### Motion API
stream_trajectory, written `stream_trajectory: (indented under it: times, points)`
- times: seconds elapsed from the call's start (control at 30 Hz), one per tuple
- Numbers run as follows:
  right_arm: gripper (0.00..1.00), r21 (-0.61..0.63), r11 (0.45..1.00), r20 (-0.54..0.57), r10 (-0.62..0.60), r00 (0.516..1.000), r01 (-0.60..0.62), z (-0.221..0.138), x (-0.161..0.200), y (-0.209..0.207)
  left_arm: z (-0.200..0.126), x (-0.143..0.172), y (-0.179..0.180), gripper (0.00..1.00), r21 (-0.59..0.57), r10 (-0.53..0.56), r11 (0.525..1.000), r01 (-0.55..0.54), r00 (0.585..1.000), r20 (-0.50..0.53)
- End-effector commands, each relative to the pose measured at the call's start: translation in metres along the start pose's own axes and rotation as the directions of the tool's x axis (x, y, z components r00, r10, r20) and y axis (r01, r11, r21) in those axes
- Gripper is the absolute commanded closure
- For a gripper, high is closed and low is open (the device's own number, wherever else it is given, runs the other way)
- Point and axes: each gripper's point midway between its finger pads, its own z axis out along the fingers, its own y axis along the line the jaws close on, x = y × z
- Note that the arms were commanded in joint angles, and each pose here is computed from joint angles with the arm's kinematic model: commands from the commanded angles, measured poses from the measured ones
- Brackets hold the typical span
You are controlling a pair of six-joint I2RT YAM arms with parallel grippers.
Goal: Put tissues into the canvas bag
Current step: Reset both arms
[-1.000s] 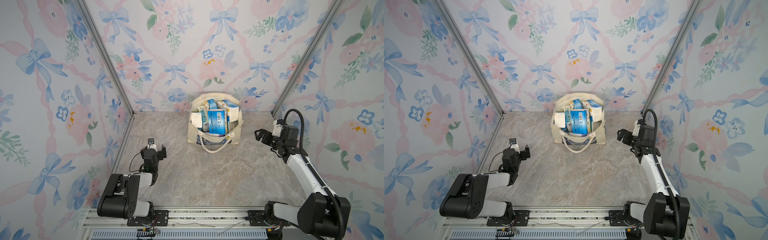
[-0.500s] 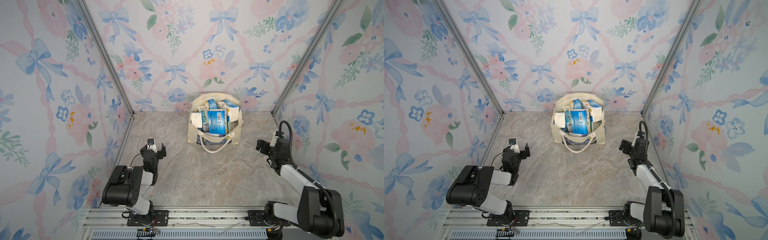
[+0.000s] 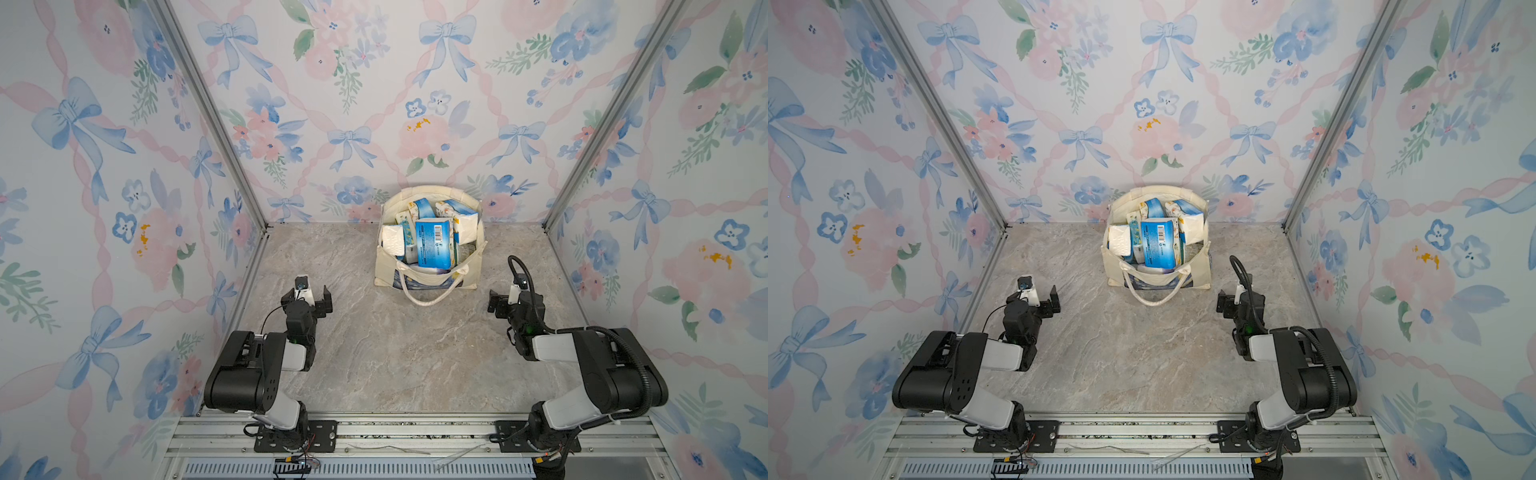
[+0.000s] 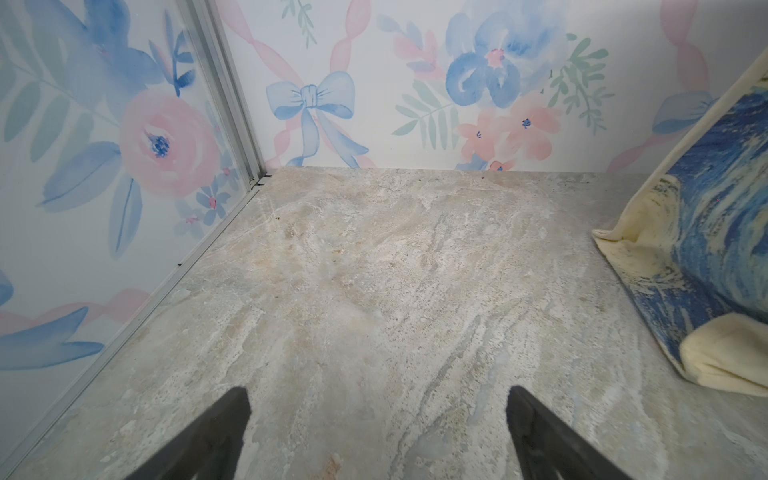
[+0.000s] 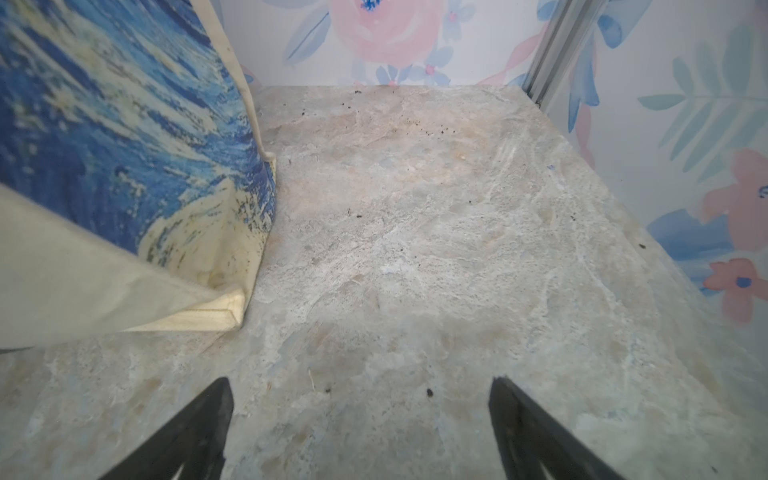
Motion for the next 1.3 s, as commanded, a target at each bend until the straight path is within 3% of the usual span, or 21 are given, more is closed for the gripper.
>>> stream_trajectory:
  times: [0.0, 0.13, 1.27]
  points:
    - [0.04, 0.035, 0.999, 0.087, -0.027, 0.996, 0.025, -0.0010, -0.0221, -0.0047, -0.0016, 0.0048, 0.0003, 0.02, 0.004, 0.014, 1.000, -0.014, 1.000, -0.005]
    - [0.04, -0.007, 1.000, 0.059, 0.010, 0.998, -0.009, 0.0034, -0.0208, -0.0078, -0.0015, 0.0051, 0.0002, 0.02, 0.004, 0.014, 1.000, -0.014, 1.000, -0.006]
    - [0.03, 0.010, 1.000, 0.062, -0.009, 0.998, 0.008, 0.0030, -0.0217, -0.0054, -0.0016, 0.0049, 0.0002, 0.02, 0.004, 0.015, 1.000, -0.015, 1.000, -0.005]
